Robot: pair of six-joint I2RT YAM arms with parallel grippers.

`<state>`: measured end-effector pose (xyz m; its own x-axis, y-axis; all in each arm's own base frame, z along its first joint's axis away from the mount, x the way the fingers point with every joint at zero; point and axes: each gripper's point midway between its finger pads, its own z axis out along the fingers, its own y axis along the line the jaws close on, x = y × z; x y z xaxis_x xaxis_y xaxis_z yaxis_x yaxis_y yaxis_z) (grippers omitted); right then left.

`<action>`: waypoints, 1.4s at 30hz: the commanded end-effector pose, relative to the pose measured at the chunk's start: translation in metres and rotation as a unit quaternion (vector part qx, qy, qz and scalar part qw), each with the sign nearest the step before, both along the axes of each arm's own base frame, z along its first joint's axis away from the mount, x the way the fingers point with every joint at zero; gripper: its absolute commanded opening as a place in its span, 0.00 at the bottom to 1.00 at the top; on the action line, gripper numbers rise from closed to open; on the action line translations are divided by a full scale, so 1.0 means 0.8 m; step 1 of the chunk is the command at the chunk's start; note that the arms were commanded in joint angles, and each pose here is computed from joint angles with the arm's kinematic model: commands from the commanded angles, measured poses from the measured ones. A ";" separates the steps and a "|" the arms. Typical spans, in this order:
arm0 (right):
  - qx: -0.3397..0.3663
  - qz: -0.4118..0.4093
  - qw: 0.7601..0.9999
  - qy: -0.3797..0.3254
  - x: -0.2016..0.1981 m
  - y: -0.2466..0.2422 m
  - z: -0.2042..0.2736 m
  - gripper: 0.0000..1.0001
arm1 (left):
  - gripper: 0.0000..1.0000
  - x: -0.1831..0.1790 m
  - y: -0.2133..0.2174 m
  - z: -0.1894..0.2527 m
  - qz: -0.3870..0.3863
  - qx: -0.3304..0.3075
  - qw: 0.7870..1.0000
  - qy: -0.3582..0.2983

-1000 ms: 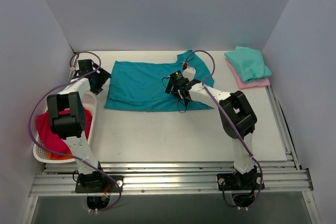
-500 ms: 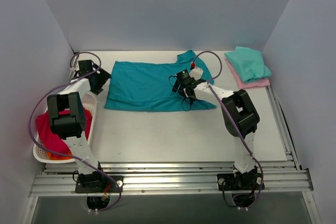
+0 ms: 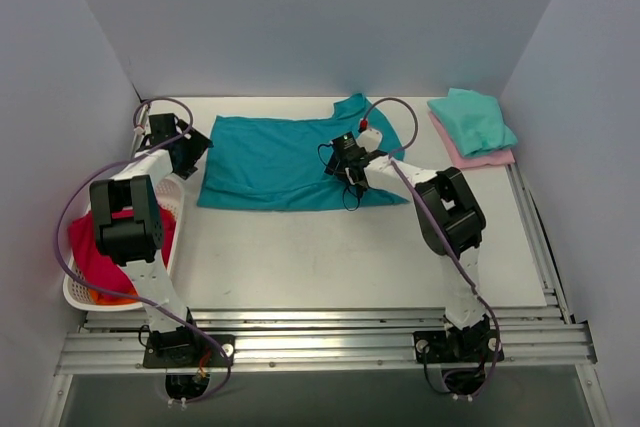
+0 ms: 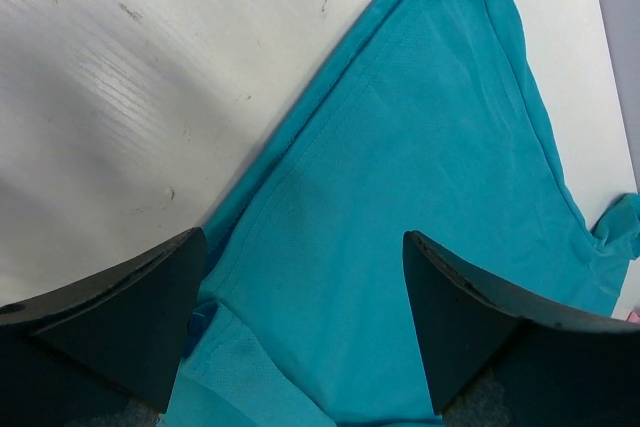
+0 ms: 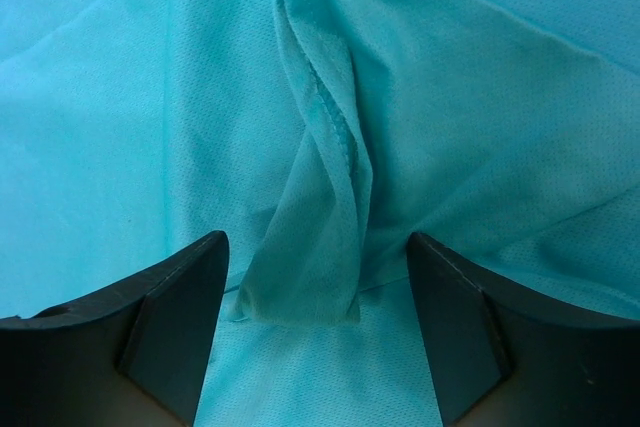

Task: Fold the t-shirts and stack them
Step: Fold the flattened tshirt in 1/3 of the way

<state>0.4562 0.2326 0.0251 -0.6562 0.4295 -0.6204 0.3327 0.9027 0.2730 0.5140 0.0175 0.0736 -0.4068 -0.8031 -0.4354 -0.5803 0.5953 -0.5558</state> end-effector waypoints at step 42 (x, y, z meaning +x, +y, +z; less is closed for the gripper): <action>0.005 -0.008 1.000 -0.019 0.039 0.029 0.010 0.57 | 0.88 0.012 -0.003 0.007 -0.014 -0.009 0.999 -0.028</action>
